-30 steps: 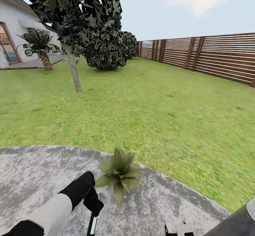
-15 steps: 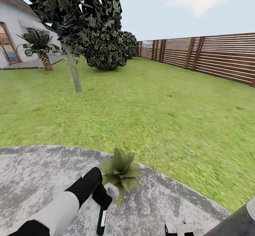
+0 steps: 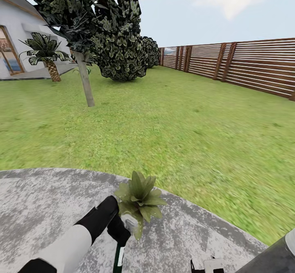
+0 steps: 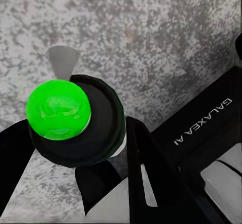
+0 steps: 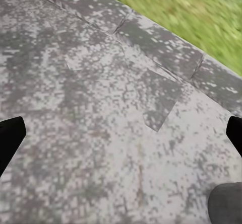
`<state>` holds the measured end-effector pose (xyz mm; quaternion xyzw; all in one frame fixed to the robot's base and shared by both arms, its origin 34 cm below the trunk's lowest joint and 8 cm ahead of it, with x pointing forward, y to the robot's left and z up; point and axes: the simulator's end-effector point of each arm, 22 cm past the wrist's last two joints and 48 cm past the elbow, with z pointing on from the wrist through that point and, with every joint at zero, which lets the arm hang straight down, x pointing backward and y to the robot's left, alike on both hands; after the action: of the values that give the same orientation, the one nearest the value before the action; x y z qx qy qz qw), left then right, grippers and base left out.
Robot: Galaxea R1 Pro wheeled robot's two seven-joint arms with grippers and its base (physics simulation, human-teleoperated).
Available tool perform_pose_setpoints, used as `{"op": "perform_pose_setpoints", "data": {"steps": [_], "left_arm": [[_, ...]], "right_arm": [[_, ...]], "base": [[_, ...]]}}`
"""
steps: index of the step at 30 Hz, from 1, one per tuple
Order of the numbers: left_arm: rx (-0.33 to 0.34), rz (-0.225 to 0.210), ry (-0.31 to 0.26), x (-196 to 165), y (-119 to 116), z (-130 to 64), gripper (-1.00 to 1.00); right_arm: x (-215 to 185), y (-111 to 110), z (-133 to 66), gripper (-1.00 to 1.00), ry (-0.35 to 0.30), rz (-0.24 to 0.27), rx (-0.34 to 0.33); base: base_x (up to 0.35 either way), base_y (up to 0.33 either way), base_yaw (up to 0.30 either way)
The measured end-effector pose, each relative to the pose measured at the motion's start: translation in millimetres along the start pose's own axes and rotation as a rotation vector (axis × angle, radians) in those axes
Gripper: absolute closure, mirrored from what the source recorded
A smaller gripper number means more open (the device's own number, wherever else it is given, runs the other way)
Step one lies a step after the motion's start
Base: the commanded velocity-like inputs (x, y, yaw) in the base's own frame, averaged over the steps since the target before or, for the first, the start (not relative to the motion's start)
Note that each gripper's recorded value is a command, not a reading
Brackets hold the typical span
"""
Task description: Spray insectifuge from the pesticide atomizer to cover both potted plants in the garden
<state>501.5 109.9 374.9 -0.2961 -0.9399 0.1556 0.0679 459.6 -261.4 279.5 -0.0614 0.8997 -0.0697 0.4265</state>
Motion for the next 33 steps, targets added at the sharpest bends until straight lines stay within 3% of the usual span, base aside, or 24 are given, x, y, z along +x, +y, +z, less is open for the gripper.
{"op": "perform_pose_setpoints", "data": {"steps": [5, 8, 13, 17, 21, 23, 31, 33], "left_arm": [[0.032, -0.003, 0.024, 16.5, -13.6, 17.7, 1.00], [0.040, 0.013, 0.003, 5.3, -23.7, 14.6, 1.00], [0.028, 0.067, -0.080, -31.5, -40.9, -5.9, 1.00], [0.002, 0.057, -0.082, -27.2, -26.2, -8.8, 1.00], [-0.065, -0.006, -0.041, 10.0, 34.1, -12.4, 1.00], [-0.078, -0.030, -0.033, 20.5, 49.8, -14.9, 1.00], [-0.099, -0.039, -0.024, 28.1, 61.3, -15.2, 1.00], [-0.098, -0.055, 0.003, 39.4, 65.3, -9.0, 1.00]], "right_arm": [[-0.1, 0.0, 0.0, -1.00, 0.000, 0.000, 0.000], [-0.1, -0.1, 0.0, -1.00, 0.000, 0.000, 0.000], [-0.1, -0.3, 0.0, -1.00, 0.000, 0.000, 0.000], [-0.1, -0.1, 0.0, -1.00, 0.000, 0.000, 0.000], [-0.1, 0.0, 0.0, -1.00, 0.000, 0.000, 0.000], [-0.2, 0.1, 0.0, -1.00, -0.001, -0.001, -0.001], [-0.3, -0.8, 0.0, -1.00, -0.002, -0.002, 0.000], [-0.3, -0.8, 0.1, -1.00, -0.002, -0.002, 0.000]], "base": [[0.000, 0.000, 0.000], [0.000, 0.000, 0.000], [0.000, 0.000, 0.000], [0.000, 0.000, 0.000], [0.000, 0.000, 0.000], [0.000, 0.000, 0.000], [0.000, 0.000, 0.000], [0.000, 0.000, 0.000]]}}
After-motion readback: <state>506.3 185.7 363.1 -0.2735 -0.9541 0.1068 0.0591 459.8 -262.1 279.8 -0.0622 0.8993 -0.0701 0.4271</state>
